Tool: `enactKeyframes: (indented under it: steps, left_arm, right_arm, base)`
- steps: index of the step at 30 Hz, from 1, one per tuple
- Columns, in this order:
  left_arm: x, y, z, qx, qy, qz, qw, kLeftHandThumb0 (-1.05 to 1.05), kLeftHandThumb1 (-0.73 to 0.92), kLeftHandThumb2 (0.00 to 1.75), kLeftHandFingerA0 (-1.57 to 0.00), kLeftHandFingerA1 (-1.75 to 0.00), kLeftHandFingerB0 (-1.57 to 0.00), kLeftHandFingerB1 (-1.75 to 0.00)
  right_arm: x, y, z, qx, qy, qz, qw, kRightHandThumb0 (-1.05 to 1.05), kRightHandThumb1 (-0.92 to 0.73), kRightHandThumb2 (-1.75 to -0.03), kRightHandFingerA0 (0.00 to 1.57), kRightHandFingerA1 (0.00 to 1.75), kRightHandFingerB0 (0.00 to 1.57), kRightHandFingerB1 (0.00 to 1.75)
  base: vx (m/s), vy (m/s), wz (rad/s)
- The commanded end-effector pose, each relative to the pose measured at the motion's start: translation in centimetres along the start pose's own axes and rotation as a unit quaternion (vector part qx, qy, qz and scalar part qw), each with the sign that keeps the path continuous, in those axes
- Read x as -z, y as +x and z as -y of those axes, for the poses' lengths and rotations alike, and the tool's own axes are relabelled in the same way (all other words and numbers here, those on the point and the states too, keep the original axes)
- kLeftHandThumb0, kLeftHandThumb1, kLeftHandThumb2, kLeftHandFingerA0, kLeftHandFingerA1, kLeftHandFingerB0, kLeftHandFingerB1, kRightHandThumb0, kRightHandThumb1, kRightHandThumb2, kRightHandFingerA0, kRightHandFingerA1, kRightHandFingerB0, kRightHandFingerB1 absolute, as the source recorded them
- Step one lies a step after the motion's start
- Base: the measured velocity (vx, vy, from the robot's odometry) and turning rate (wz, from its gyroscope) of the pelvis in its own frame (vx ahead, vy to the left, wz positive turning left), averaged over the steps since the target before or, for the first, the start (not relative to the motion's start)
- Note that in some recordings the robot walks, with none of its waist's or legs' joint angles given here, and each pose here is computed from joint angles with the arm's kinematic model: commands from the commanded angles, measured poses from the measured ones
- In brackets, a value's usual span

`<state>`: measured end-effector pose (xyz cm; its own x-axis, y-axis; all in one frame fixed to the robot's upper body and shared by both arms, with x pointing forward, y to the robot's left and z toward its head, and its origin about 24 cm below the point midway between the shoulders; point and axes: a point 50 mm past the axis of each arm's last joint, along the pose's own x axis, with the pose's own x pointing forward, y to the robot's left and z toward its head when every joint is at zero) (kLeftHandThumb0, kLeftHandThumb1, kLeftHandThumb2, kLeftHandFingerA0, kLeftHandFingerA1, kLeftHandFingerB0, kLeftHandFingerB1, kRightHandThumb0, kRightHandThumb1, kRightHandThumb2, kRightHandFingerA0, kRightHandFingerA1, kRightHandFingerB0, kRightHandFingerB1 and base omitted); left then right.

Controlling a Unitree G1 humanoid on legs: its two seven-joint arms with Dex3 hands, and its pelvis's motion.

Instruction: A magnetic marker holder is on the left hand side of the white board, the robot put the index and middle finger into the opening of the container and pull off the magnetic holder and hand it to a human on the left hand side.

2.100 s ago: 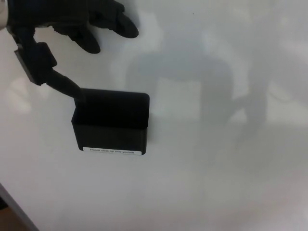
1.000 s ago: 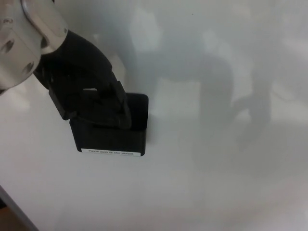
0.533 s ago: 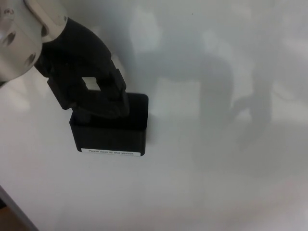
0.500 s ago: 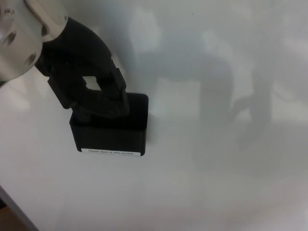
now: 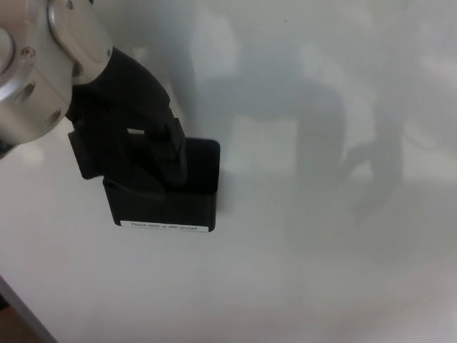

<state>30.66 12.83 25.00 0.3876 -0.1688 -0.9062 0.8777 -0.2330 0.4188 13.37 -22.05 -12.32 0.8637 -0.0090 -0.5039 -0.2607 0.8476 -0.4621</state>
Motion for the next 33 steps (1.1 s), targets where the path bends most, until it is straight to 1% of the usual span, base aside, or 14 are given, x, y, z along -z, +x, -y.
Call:
enactKeyframes:
  steps: [1,8,9,10,11,12,24,25,26,27,29,30,32,33]
  left_arm:
    - [0.5,1.0,0.0,-0.026,0.019,-0.034,0.999,-0.95,0.78,1.16,-0.23,-0.51,-0.05,-0.33]
    - [1.4,1.9,-0.3,-0.026,-0.012,-0.052,0.998,-0.90,0.78,1.22,-0.18,-0.51,0.00,-0.25]
    - [1.4,2.1,-0.4,-0.024,-0.016,-0.055,0.998,-1.03,0.92,0.81,-0.21,-0.41,-0.04,-0.20]
    - [1.4,2.2,-0.5,-0.024,-0.017,-0.056,0.998,-1.03,0.92,0.81,-0.21,-0.41,-0.04,-0.20]
    - [1.5,2.2,-0.5,-0.023,-0.018,-0.058,0.998,-1.01,0.92,0.79,-0.19,-0.40,-0.02,-0.19]
    - [1.4,2.3,-0.6,-0.020,-0.017,-0.057,0.998,-0.94,0.78,1.17,-0.14,-0.48,-0.02,-0.19]
    - [0.4,1.4,-1.3,-0.041,-0.003,-0.048,0.998,-0.93,0.77,1.14,-0.18,-0.51,-0.03,-0.17]
    - [0.4,1.3,-1.3,-0.040,-0.003,-0.045,0.998,-0.99,0.92,0.77,-0.23,-0.41,0.00,-0.19]
    - [0.3,1.3,-1.4,-0.040,-0.004,-0.043,0.998,-0.99,0.92,0.77,-0.23,-0.41,0.00,-0.19]
    - [0.3,1.2,-1.4,-0.040,-0.003,-0.041,0.998,-0.92,0.78,1.14,-0.16,-0.49,-0.02,-0.17]
    - [0.1,1.0,-1.4,-0.045,0.001,-0.042,0.998,-0.92,0.78,1.14,-0.17,-0.49,-0.02,-0.17]
    - [0.0,1.0,-1.4,-0.045,0.001,-0.040,0.998,-1.04,0.88,1.21,-0.32,-0.54,-0.01,-0.10]
    - [0.0,1.0,-1.5,-0.042,-0.003,-0.039,0.998,-0.95,0.80,1.18,-0.29,-0.55,0.00,-0.15]
    - [-0.1,1.1,-1.5,-0.039,-0.008,-0.043,0.998,-1.01,0.90,0.79,-0.58,-0.52,0.00,-0.20]
  right_arm:
    - [0.2,-0.1,0.7,0.008,-0.007,0.002,1.000,-0.53,-0.69,-0.61,0.61,0.47,0.21,0.28]
    - [-0.1,0.1,0.6,0.007,-0.012,0.008,1.000,-0.61,-0.74,-0.62,0.62,0.46,0.21,0.28]
    - [-0.1,0.1,0.7,0.006,-0.012,0.006,1.000,-0.60,-0.73,-0.62,0.62,0.46,0.21,0.28]
    - [-0.1,0.1,0.7,0.006,-0.012,0.006,1.000,-0.60,-0.73,-0.62,0.62,0.46,0.21,0.28]
    - [-0.1,0.2,0.7,0.006,-0.012,0.006,1.000,-0.65,-0.60,-0.87,0.56,0.57,0.16,0.41]
    - [-0.1,0.2,0.7,0.007,-0.012,0.006,1.000,-0.64,-0.60,-0.87,0.57,0.58,0.16,0.40]
    - [-0.2,0.3,0.8,0.009,-0.012,0.009,1.000,-0.63,-0.58,-0.86,0.57,0.58,0.16,0.41]
    - [-0.2,0.3,0.8,0.010,-0.013,0.009,1.000,-0.62,-0.57,-0.85,0.58,0.58,0.17,0.41]
    - [-0.2,0.3,0.8,0.010,-0.013,0.009,1.000,-0.62,-0.57,-0.85,0.58,0.58,0.17,0.41]
    - [-0.2,0.2,0.7,0.010,-0.014,0.009,1.000,-0.63,-0.58,-0.85,0.57,0.57,0.17,0.41]
    - [-0.1,0.1,0.7,0.009,-0.014,0.009,1.000,-0.62,-0.57,-0.85,0.58,0.58,0.16,0.41]
    - [-0.1,0.1,0.7,0.008,-0.014,0.009,1.000,-0.62,-0.58,-0.85,0.57,0.57,0.16,0.41]
    - [-0.1,0.1,0.7,0.007,-0.013,0.008,1.000,-0.63,-0.58,-0.85,0.56,0.57,0.16,0.40]
    - [0.0,0.1,0.7,0.008,-0.011,0.007,1.000,-0.63,-0.57,-0.85,0.57,0.57,0.16,0.40]
  base:
    - [0.00,0.000,0.00]
    - [0.00,0.000,0.00]
    - [0.00,0.000,0.00]
    - [0.00,0.000,0.00]
    - [0.00,0.000,0.00]
    - [0.00,0.000,0.00]
    - [0.00,0.000,0.00]
    - [0.00,0.000,0.00]
    - [0.00,0.000,0.00]
    - [0.00,0.000,0.00]
    - [0.00,0.000,0.00]
    - [0.00,0.000,0.00]
    - [0.00,0.000,0.00]
    - [0.00,0.000,0.00]
